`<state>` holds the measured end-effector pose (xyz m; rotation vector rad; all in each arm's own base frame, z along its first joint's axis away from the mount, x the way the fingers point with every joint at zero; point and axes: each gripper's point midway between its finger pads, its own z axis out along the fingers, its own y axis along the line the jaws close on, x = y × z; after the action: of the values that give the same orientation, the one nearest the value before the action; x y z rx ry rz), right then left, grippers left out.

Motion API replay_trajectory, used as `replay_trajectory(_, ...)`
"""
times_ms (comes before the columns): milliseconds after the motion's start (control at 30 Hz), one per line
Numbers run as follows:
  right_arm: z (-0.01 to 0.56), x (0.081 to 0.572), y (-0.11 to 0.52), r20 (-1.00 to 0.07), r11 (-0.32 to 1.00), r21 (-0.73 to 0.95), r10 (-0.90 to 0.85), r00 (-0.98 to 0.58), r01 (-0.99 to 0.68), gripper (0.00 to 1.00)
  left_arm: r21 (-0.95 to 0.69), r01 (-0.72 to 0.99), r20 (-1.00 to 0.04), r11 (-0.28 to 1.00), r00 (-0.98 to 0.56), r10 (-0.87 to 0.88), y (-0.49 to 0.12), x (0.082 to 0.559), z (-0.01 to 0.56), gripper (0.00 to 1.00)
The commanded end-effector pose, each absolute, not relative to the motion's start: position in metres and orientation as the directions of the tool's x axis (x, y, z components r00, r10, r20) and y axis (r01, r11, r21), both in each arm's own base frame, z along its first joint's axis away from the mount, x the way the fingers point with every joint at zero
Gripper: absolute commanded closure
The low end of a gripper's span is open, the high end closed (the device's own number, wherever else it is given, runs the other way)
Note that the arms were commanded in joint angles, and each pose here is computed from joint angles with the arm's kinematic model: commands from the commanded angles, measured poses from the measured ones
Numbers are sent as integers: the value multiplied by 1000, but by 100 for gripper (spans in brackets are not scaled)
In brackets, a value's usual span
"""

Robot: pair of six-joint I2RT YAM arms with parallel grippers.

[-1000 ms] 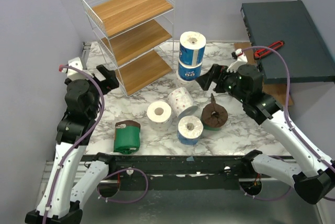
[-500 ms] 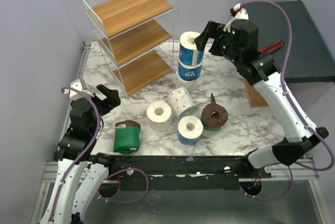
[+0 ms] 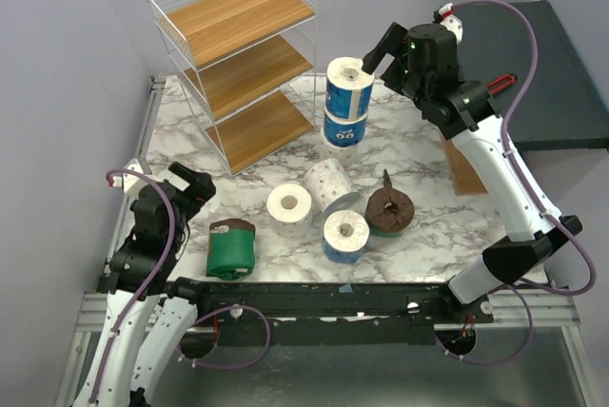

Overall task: Place and organize the paper towels onto the shelf
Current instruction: Pick up the paper towel from the center of the board.

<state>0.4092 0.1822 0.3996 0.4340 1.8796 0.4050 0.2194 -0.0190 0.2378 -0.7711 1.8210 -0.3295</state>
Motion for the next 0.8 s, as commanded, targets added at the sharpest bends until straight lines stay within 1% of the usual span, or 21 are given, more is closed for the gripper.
replay_trajectory(0, 424, 407, 183, -735, 784, 615, 608, -300, 83, 0, -597, -377, -692, 708, -204, -692, -21, 218, 231, 1)
replay_trajectory(33, 422, 409, 182, -722, 781, 619, 609, -329, 86, 0, -598, -374, -691, 709, -208, -692, -22, 218, 232, 1)
replay_trajectory(67, 421, 411, 185, -719, 785, 618, 590, -367, 51, 0, -596, -364, -694, 716, -215, -687, -23, 218, 235, 2)
replay_trajectory(133, 422, 414, 192, -709, 771, 632, 533, -461, -82, 0, -584, -338, -708, 738, -233, -667, -26, 217, 239, 1)
replay_trajectory(200, 425, 415, 192, -696, 737, 660, 527, -488, -146, 0, -540, -260, -758, 801, -264, -597, -31, 217, 249, 2)
replay_trajectory(233, 422, 416, 190, -692, 732, 665, 530, -489, -147, 0, -517, -228, -780, 825, -270, -564, -32, 216, 254, 2)
replay_trajectory(300, 417, 420, 179, -684, 742, 665, 562, -465, -82, 0, -502, -228, -792, 834, -265, -550, -30, 214, 257, 1)
replay_trajectory(367, 413, 424, 173, -674, 740, 670, 575, -463, -57, 1, -495, -246, -793, 833, -264, -549, -27, 212, 257, 2)
replay_trajectory(533, 408, 434, 162, -659, 755, 655, 597, -458, 42, 15, -505, -249, -777, 826, -285, -561, -31, 215, 248, 2)
replay_trajectory(600, 406, 438, 150, -668, 766, 634, 612, -424, 106, 18, -513, -239, -770, 824, -297, -565, -36, 218, 245, 2)
replay_trajectory(667, 407, 441, 147, -688, 785, 610, 593, -417, 111, 17, -525, -222, -761, 822, -310, -570, -41, 219, 243, 2)
replay_trajectory(733, 406, 444, 147, -710, 805, 586, 567, -419, 95, 13, -538, -203, -751, 818, -325, -574, -47, 221, 241, 2)
replay_trajectory(767, 405, 446, 147, -716, 812, 577, 556, -422, 90, 12, -546, -187, -747, 817, -332, -576, -51, 222, 242, 2)
